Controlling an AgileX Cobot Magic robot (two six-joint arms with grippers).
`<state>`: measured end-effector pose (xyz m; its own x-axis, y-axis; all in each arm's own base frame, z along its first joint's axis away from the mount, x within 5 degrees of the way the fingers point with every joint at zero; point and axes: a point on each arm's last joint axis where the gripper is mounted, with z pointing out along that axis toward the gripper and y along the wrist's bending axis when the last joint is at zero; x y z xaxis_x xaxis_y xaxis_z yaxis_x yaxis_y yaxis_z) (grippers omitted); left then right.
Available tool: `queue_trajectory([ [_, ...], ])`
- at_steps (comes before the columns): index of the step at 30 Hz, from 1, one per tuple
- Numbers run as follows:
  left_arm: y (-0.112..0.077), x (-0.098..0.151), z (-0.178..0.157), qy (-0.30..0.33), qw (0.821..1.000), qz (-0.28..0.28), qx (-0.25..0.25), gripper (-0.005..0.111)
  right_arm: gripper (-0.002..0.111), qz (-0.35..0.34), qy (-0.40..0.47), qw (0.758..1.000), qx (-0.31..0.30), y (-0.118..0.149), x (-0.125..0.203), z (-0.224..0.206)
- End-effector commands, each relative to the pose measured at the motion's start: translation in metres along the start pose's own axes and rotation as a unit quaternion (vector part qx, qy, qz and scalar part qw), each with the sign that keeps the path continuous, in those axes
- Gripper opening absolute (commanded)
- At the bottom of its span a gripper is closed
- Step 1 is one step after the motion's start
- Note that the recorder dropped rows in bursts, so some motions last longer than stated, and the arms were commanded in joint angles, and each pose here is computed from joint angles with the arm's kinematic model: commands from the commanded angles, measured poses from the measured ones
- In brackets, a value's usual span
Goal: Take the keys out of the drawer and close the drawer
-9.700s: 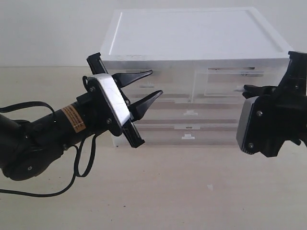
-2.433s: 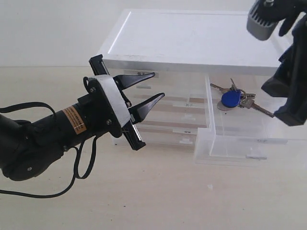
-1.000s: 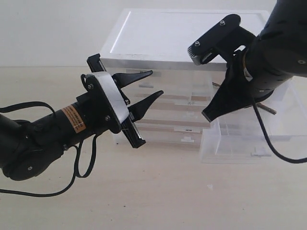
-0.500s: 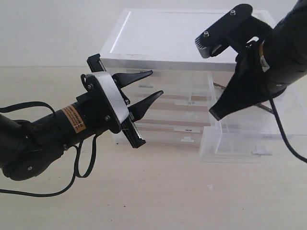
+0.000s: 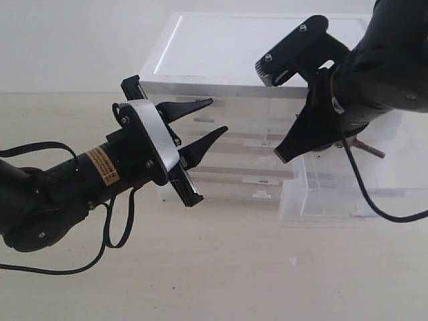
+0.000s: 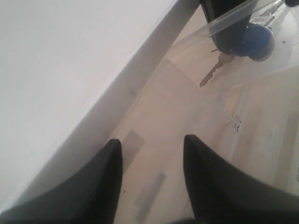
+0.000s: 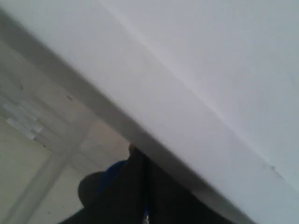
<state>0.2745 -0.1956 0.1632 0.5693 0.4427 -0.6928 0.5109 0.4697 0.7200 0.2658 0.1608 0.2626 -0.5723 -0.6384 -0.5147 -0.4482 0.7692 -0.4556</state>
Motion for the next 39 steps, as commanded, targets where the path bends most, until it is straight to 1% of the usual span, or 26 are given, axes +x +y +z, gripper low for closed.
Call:
queue_trajectory([
  [1,0.003,-0.001,0.002,-0.004,1.0,-0.007,-0.01,0.039,0.0,-0.007,0.028,1.0,0.01,0.002,0.004,0.011],
  [5,0.003,-0.001,0.002,-0.004,1.0,-0.007,-0.01,0.039,0.0,0.031,0.04,0.999,-0.007,-0.004,0.009,-0.008],
  [6,0.003,-0.001,0.002,-0.003,1.0,-0.008,-0.011,0.039,0.0,0.046,0.054,0.997,-0.03,-0.002,0.013,-0.015],
  [9,0.003,-0.001,0.002,-0.003,1.0,-0.008,-0.011,0.039,0.0,0.041,0.075,0.995,-0.058,0.003,0.024,-0.018],
  [12,0.003,-0.001,0.002,-0.003,1.0,-0.008,-0.011,0.039,0.0,0.035,0.09,0.994,-0.06,0.003,0.034,-0.02],
  [15,0.003,-0.001,0.002,-0.003,1.0,-0.008,-0.011,0.039,0.0,0.046,0.019,0.997,-0.062,-0.007,0.026,-0.04],
  [18,0.003,-0.001,0.002,-0.003,1.0,-0.008,-0.011,0.039,0.0,0.059,-0.043,0.997,-0.026,-0.02,0.02,-0.054],
  [21,0.003,-0.001,0.002,-0.003,1.0,-0.008,-0.011,0.039,0.0,0.051,-0.043,0.998,0.009,-0.023,0.018,-0.047],
  [27,0.003,-0.001,0.002,-0.002,1.0,-0.008,-0.011,0.039,0.0,0.02,-0.006,1.0,0.016,-0.011,0.017,-0.018],
  [31,0.003,-0.001,0.002,-0.002,1.0,-0.008,-0.011,0.039,0.0,0.023,0.023,0.999,0.035,-0.008,0.02,-0.006],
  [34,0.003,-0.001,0.002,-0.002,1.0,-0.008,-0.011,0.039,0.0,0.038,0.046,0.998,0.026,-0.007,0.024,-0.007],
  [39,0.003,-0.001,0.002,-0.003,1.0,-0.008,-0.011,0.039,0.0,0.044,0.08,0.996,-0.008,-0.001,0.03,-0.008],
])
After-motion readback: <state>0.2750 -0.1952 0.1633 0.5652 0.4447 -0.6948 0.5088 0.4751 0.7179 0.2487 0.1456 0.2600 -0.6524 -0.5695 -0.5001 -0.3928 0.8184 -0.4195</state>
